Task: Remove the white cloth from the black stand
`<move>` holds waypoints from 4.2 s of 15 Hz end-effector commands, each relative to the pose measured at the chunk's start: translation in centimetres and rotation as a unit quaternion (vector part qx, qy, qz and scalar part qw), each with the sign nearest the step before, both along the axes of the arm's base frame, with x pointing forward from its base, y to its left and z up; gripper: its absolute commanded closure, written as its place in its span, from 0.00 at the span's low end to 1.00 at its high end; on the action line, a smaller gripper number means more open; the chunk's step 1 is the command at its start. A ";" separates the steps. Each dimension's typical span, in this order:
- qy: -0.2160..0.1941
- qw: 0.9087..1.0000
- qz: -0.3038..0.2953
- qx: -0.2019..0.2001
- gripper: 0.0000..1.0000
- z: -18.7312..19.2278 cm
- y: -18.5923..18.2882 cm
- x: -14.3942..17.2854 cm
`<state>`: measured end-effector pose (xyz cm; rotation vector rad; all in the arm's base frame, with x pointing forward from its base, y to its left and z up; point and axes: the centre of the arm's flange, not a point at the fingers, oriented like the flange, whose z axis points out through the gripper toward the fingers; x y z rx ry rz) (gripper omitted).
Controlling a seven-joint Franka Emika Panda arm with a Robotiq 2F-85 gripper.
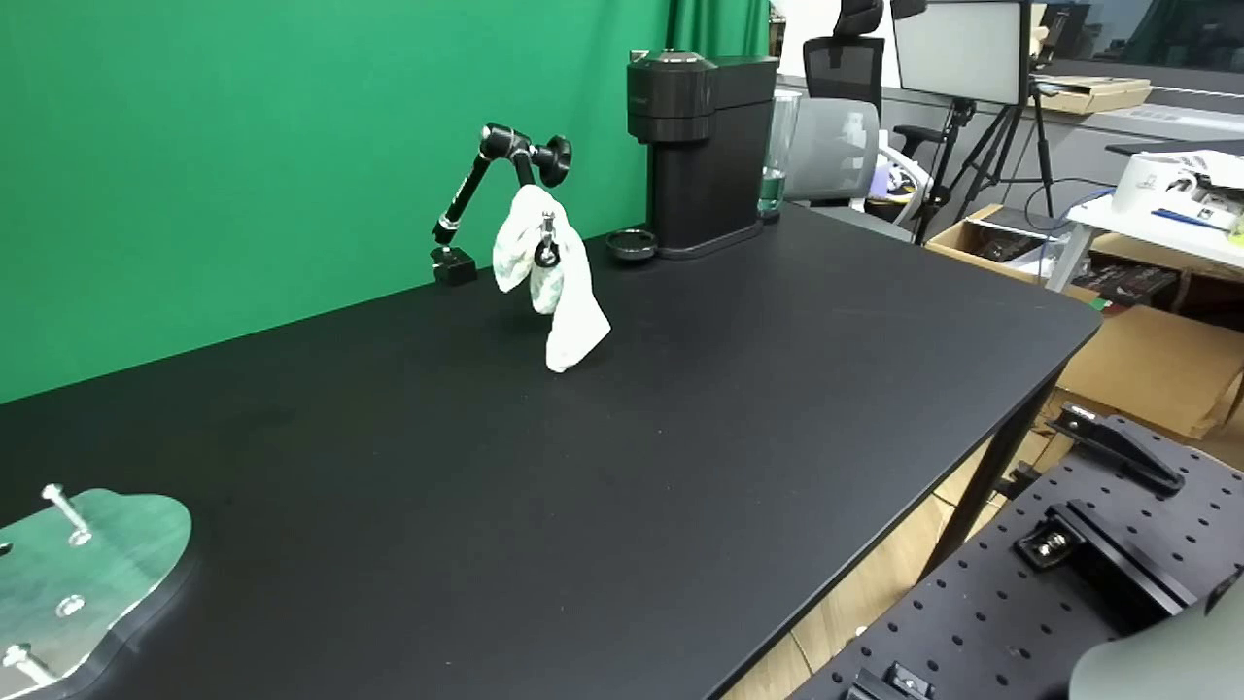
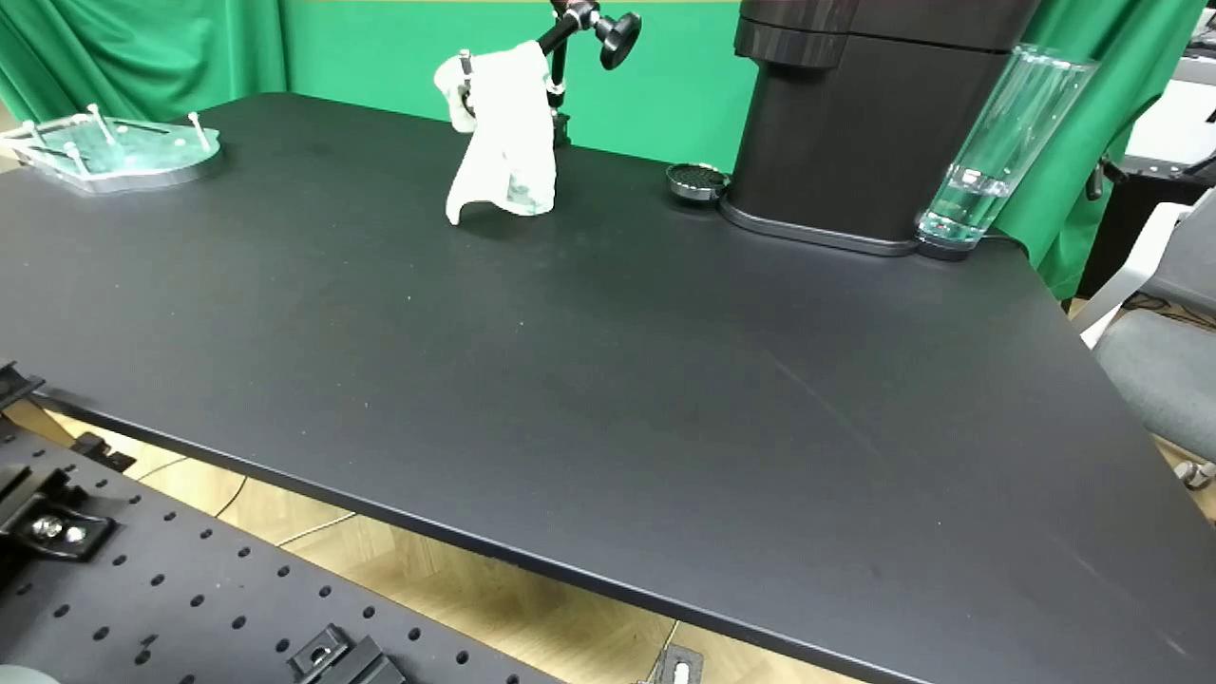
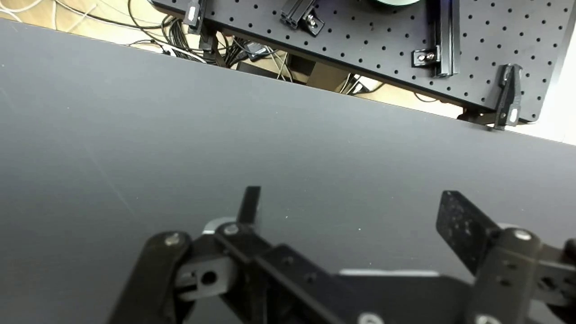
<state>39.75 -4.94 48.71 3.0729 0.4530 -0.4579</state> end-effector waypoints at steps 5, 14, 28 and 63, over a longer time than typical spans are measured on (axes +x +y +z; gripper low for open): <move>-0.109 0.986 0.085 -0.092 0.00 -4.8 0.4 8.4; -0.128 0.956 0.249 -0.082 0.00 -14.5 6.8 17.4; -0.130 0.900 0.416 -0.005 0.32 -20.4 13.5 20.0; -0.178 0.981 0.075 -0.003 0.41 -14.6 4.6 12.4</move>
